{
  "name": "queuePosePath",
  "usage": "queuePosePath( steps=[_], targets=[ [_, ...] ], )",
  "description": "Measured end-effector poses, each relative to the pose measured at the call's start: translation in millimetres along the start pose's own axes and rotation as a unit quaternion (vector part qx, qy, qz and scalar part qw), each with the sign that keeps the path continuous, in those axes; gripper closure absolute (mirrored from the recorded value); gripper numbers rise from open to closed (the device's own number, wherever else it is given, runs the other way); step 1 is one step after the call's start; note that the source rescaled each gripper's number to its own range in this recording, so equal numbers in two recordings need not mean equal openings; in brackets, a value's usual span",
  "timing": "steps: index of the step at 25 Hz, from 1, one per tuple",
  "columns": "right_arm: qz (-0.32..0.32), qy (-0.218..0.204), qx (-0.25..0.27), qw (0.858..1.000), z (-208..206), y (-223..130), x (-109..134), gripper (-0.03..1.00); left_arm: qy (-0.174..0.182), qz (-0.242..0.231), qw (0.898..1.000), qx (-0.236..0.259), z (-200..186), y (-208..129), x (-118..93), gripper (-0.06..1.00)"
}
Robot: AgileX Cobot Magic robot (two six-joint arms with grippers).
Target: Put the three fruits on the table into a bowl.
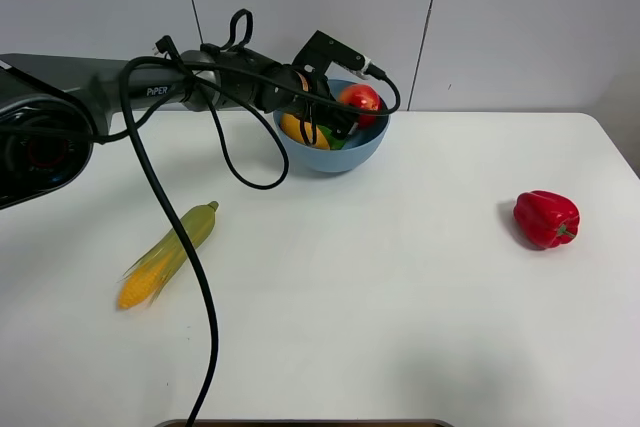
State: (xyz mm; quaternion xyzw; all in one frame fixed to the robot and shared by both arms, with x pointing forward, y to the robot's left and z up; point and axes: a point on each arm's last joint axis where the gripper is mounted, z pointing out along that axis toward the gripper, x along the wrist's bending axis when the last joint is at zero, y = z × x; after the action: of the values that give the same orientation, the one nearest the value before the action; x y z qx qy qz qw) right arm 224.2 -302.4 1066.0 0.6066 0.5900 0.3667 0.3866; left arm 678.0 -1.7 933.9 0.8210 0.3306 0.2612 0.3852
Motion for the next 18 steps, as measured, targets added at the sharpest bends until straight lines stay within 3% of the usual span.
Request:
queuePosePath(
  steps=[5, 12, 18],
  targets=[
    [0.0, 0.0, 0.0, 1.0, 0, 0, 0, 0.07, 0.008, 0.014, 1.0, 0.006, -42, 35, 9, -0.03],
    [0.0, 0.0, 0.0, 1.0, 0, 0, 0, 0.07, 0.034, 0.041, 0.997, 0.064, -121, 72, 27, -0.03],
    [0.0, 0.0, 0.0, 1.0, 0, 0, 0, 0.07, 0.07, 0.015, 0.992, 0.1, -196, 90, 59, -0.03]
  ],
)
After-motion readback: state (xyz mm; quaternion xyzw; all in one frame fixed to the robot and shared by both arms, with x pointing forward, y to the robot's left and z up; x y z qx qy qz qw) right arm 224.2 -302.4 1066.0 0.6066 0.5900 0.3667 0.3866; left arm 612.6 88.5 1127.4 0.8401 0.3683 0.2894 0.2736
